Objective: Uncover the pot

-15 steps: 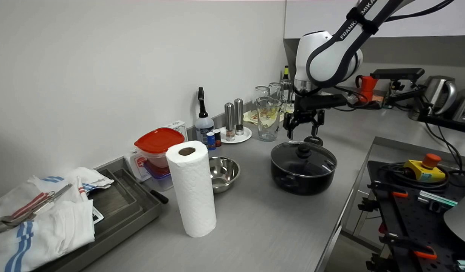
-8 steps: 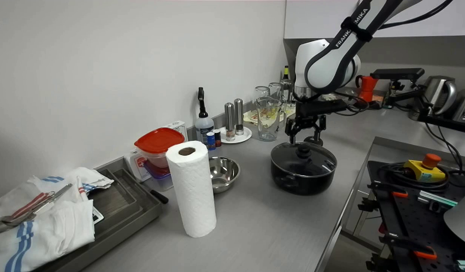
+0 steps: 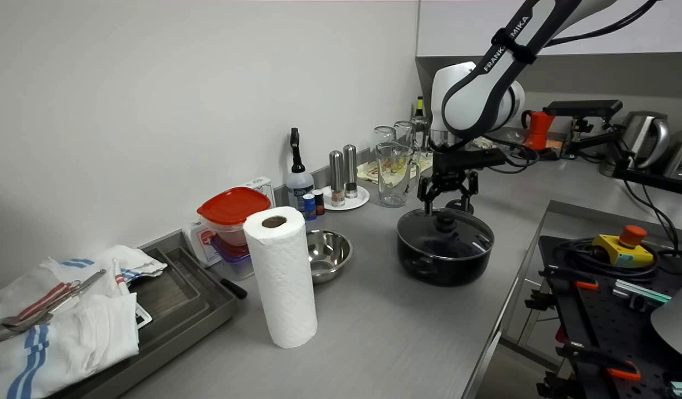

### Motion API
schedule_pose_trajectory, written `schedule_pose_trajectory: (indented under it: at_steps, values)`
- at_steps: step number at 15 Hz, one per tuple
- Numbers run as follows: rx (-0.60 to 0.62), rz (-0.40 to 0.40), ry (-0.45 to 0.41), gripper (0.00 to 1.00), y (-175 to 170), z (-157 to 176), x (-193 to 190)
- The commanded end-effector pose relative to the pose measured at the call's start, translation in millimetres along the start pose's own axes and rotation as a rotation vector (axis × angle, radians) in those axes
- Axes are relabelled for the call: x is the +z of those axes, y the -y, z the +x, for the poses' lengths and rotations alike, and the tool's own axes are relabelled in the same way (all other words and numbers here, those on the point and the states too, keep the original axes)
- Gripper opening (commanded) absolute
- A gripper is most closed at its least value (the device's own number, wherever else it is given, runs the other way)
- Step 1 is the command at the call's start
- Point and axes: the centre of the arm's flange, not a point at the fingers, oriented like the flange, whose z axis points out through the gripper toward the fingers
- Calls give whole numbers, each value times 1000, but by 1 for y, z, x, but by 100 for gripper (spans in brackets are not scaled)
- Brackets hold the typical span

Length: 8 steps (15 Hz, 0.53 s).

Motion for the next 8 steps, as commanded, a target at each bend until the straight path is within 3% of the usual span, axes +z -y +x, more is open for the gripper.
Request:
schedule_pose_trajectory:
  at_steps: [1, 8]
  values:
    - [23, -4, 28, 100, 11, 11, 4]
    - [46, -10, 49, 100, 16, 20, 12]
